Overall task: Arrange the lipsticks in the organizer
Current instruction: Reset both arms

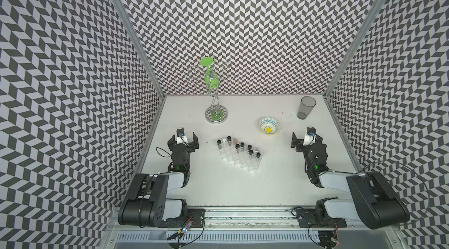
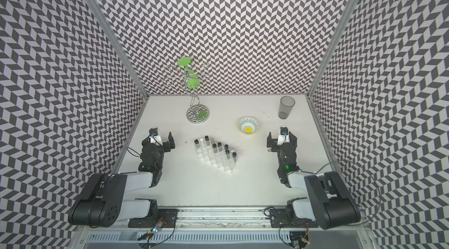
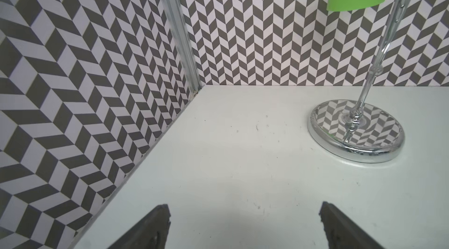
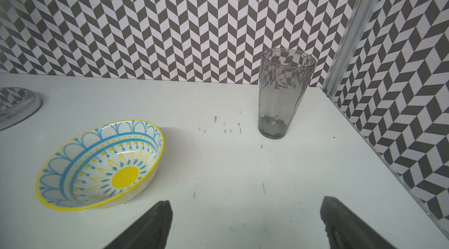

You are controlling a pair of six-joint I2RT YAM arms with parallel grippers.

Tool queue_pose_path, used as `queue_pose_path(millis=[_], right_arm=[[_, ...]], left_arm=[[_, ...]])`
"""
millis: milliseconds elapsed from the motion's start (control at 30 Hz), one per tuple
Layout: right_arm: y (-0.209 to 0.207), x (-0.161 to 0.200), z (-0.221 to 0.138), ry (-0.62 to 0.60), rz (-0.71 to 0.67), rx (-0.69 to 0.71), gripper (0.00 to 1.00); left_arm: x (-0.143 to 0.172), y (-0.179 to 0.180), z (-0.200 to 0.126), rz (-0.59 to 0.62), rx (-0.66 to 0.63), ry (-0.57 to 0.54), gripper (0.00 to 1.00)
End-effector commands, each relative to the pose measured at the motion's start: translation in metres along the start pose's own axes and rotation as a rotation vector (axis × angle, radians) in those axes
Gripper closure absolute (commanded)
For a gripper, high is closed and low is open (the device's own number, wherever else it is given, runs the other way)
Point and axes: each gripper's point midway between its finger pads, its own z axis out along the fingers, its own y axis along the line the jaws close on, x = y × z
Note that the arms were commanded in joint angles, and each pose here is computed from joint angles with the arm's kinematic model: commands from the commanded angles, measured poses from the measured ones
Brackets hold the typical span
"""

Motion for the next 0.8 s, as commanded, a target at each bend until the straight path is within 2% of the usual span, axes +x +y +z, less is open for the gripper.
queue_pose_path(millis=[0,100,167,233,300,367,433,500,767], right_arm=[[-0.005,-0.043,0.001,-0.181,0.028,-0.007,0.0],[-0.009,-0.033,0.0,-0.207,0.052,-0.012,0.0],[-0.01,-0.036,-0.002,-0.254,0.053,-0.008,0.0],[-0.014,-0.028,0.01,-0.174,0.062,0.02,0.0],[-0.018,-0.031,0.021,-0.146,0.083,0.028,0.0],[-0.021,-0.033,0.02,-0.165,0.099,0.041,0.0],[-0.022,-0.034,0.018,-0.178,0.099,0.042,0.0],[-0.022,-0.035,0.018,-0.182,0.1,0.043,0.0],[-0.022,-0.033,0.02,-0.174,0.106,0.022,0.0]], left_arm=[[-0.033,-0.003,0.014,-0.098,0.077,-0.099,0.0],[-0.031,-0.006,0.021,-0.118,0.114,-0.077,0.0],[-0.026,-0.007,0.011,-0.125,0.131,-0.141,0.0],[-0.025,-0.019,0.008,-0.078,0.169,-0.196,0.0],[-0.014,-0.026,0.022,-0.065,0.177,-0.081,0.0],[-0.022,-0.025,0.018,-0.053,0.165,-0.148,0.0],[-0.015,-0.027,0.023,-0.058,0.169,-0.088,0.0],[-0.019,-0.026,0.019,-0.052,0.167,-0.127,0.0],[-0.018,-0.027,0.02,-0.046,0.153,-0.109,0.0]])
